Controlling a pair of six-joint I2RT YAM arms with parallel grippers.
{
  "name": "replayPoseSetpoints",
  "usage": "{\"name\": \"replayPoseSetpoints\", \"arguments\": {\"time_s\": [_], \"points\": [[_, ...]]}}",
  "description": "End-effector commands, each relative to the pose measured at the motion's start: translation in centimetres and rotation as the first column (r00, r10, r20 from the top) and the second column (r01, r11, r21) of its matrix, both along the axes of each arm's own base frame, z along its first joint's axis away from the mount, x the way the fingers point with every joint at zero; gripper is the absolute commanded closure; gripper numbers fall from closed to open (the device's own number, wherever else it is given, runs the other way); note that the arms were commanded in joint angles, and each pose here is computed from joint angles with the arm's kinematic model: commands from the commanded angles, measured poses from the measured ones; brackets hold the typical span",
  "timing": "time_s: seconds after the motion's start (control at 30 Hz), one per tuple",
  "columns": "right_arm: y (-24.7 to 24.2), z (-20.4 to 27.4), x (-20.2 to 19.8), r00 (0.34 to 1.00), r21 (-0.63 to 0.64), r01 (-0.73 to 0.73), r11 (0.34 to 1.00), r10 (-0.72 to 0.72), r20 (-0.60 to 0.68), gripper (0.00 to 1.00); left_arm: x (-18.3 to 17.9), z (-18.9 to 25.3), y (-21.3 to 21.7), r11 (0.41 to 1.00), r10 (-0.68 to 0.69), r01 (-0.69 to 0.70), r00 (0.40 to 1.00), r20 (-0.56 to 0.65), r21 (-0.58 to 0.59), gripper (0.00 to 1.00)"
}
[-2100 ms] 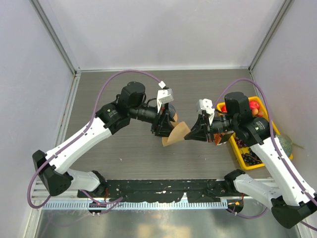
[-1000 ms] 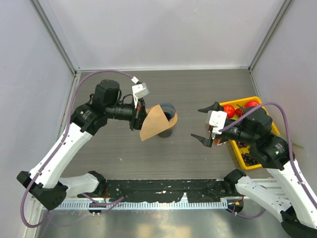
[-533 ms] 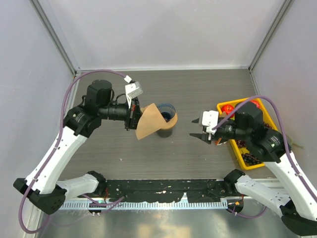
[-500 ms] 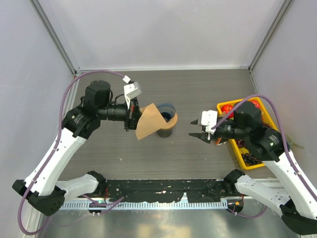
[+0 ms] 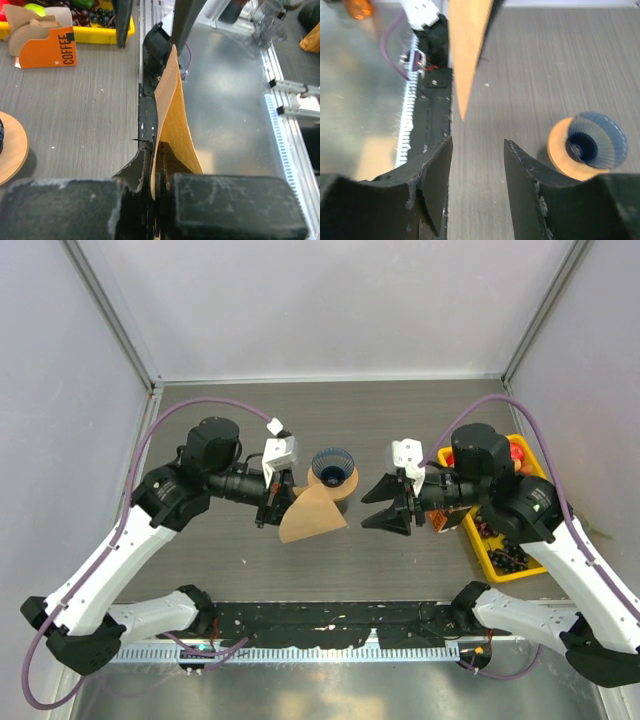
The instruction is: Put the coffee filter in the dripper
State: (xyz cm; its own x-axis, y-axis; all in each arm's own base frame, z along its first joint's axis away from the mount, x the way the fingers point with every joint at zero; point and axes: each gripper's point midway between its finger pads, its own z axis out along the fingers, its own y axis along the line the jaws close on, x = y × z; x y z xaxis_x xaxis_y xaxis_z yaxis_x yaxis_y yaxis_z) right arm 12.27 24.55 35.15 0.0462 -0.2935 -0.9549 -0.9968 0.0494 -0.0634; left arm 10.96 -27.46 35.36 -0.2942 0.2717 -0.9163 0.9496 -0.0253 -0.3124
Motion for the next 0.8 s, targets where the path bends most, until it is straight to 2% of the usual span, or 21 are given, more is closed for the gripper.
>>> {"name": "replayPoseSetpoints", "arguments": {"time_s": [0.0, 0.3, 0.43, 0.47, 0.57, 0.67, 0.7, 0.77], "points": [[0.7, 2.6, -2.9, 0.992, 0.028, -0.079, 0.997, 0.081, -0.096, 0.45, -1.8, -0.7, 1.2, 0.997, -0.072, 0.069, 0.992, 0.100, 0.037, 1.00], [4.3, 3.0, -2.0, 0.974, 0.032, -0.146, 0.989, 0.149, -0.169, 0.45, -1.0, -0.7, 0.8, 0.997, -0.060, 0.050, 0.984, 0.166, 0.064, 1.00], [5.5, 2.4, -2.4, 0.965, 0.033, -0.177, 0.984, 0.180, -0.190, 0.51, -0.7, -1.0, 0.8, 0.998, -0.026, 0.016, 0.985, 0.168, 0.062, 1.00], [5.6, 2.4, -2.6, 0.964, 0.032, -0.184, 0.982, 0.187, -0.188, 0.54, -0.6, -1.1, 0.9, 0.998, -0.021, 0.010, 0.985, 0.170, 0.063, 1.00], [5.7, 2.1, -2.4, 0.966, 0.011, -0.182, 0.983, 0.181, -0.186, 0.70, -0.7, -1.0, 1.0, 0.998, -0.019, 0.009, 0.984, 0.177, 0.058, 1.00], [5.8, 1.7, -2.1, 0.965, -0.001, -0.179, 0.984, 0.176, -0.192, 0.79, -0.6, -0.7, 1.0, 0.999, -0.013, 0.003, 0.982, 0.186, 0.054, 1.00], [5.9, 1.6, -2.1, 0.966, -0.001, -0.180, 0.984, 0.176, -0.190, 0.92, -0.5, -0.7, 0.9, 0.998, -0.013, 0.003, 0.983, 0.185, 0.055, 1.00], [6.0, 1.6, -1.8, 0.969, -0.004, -0.171, 0.985, 0.168, -0.183, 0.95, -0.5, -0.6, 1.0, 0.999, -0.007, -0.003, 0.982, 0.186, 0.053, 1.00]]}}
